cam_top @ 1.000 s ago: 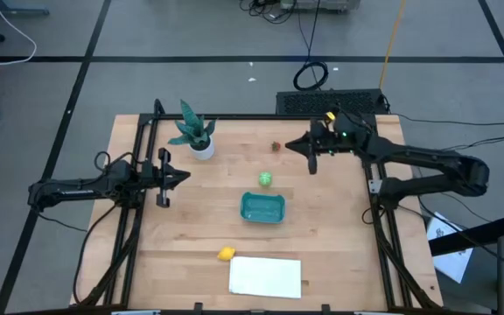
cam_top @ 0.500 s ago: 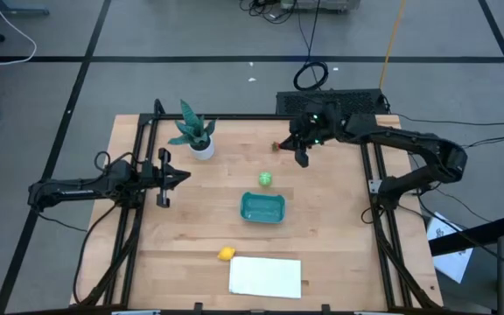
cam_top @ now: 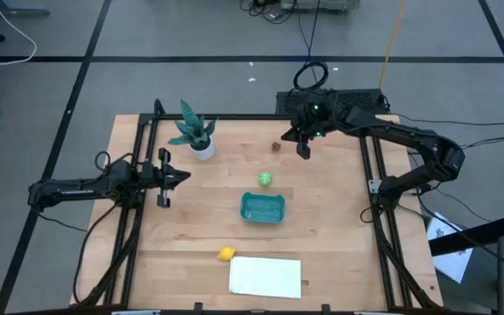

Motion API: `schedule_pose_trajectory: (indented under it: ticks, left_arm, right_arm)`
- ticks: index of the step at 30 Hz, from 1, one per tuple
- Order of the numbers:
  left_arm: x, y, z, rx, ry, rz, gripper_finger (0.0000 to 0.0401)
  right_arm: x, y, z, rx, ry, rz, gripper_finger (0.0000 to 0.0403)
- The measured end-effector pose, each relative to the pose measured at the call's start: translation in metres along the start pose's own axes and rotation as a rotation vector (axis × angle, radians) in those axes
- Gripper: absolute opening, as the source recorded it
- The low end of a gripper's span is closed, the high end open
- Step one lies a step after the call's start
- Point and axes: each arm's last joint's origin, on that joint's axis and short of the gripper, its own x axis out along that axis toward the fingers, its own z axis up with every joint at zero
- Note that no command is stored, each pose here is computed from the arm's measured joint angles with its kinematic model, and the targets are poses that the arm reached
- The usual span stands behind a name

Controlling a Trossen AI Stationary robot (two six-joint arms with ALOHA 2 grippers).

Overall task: Pick and placing Produce into tupperware
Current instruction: Put the green cabbage into the blue bin

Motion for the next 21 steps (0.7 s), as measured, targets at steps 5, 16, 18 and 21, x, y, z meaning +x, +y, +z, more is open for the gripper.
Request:
schedule_pose_trajectory:
  ticks: [5, 16, 18, 21]
  left_arm:
    - [0.0, 0.0, 0.0, 0.003, -0.001, 0.0, 0.0026]
    - [0.0, 0.001, 0.0, 0.023, 0.006, 0.053, 0.0026]
    - [0.0, 0.001, 0.0, 0.035, 0.009, 0.053, 0.0026]
    - [0.0, 0.001, -0.001, 0.041, 0.014, 0.052, 0.0026]
  right_arm:
    - [0.001, 0.001, -0.001, -0.033, 0.002, 0.003, 0.0]
    - [0.016, -0.008, 0.003, -0.039, 0.003, 0.001, 0.0]
    - [0.019, -0.01, 0.006, -0.034, 0.01, 0.003, 0.0]
    - [0.023, -0.014, 0.013, -0.027, 0.02, 0.006, 0.0]
